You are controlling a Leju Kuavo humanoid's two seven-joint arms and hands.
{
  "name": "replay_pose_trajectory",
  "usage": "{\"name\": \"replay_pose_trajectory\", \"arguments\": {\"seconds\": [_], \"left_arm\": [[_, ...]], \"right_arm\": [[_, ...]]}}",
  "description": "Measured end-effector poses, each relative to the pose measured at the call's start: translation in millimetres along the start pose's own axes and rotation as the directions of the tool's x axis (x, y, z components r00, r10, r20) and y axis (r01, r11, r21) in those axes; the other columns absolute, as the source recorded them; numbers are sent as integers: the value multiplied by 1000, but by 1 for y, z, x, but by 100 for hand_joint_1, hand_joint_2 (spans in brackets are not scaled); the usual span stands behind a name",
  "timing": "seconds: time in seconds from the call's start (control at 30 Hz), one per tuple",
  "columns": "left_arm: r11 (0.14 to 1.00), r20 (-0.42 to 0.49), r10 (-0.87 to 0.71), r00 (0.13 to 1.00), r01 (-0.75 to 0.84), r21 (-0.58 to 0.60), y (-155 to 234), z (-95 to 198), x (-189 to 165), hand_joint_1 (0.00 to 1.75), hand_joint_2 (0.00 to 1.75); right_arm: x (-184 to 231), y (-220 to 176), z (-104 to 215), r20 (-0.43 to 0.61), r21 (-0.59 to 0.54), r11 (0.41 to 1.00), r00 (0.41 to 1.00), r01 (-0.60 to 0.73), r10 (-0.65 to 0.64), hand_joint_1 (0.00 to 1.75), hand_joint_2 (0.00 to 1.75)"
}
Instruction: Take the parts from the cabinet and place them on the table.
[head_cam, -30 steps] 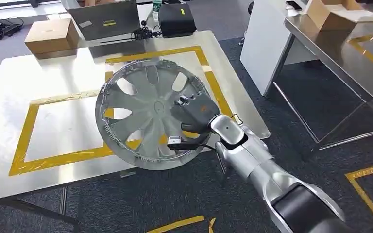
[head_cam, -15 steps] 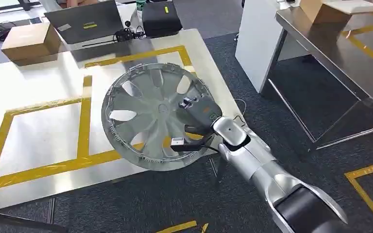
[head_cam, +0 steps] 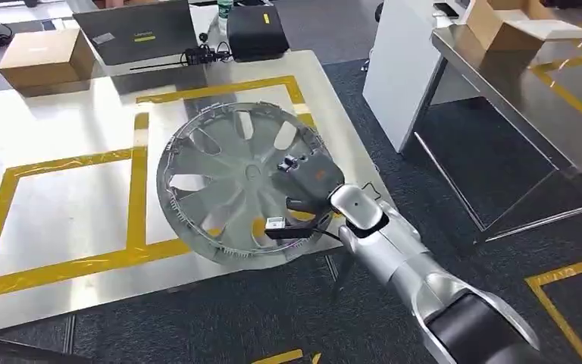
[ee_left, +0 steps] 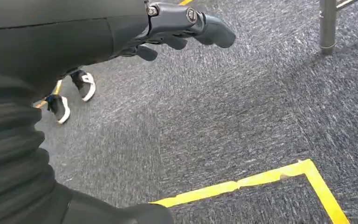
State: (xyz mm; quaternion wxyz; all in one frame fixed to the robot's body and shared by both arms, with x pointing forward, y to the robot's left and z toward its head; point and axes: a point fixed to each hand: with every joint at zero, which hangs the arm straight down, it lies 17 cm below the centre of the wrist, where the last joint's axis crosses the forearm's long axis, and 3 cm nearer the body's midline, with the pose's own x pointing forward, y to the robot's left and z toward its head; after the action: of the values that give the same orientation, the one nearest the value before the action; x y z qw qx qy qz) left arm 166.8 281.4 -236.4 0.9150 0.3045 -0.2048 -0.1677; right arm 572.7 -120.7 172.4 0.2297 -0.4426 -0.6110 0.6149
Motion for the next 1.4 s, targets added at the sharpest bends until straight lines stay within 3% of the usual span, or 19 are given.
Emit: {"name": "replay_pose_trajectory", "arguments": {"seconds": [0.43,0.87,1.17,1.2,1.4], "left_arm": [[1000,16,-13,1000,13,-14,-4,1,6,0,175],[998,37,-17,999,19,-52,-18,10,17,0,175],[998,38,-32,999,34,-50,-22,14,14,0,175],[998,40,-32,999,34,-51,-23,14,13,0,175],[998,56,-43,998,45,-37,-23,17,14,0,175]], "right_arm": [[-11,-19,-21,-7,10,1000,1000,-6,6,175,0],[-9,-27,-52,15,111,994,1000,-4,2,175,0],[-3,-37,-60,32,88,995,999,39,-42,175,0],[-3,-39,-61,31,84,996,999,39,-42,0,0],[-11,-47,-65,12,65,998,1000,10,-11,0,0]]}}
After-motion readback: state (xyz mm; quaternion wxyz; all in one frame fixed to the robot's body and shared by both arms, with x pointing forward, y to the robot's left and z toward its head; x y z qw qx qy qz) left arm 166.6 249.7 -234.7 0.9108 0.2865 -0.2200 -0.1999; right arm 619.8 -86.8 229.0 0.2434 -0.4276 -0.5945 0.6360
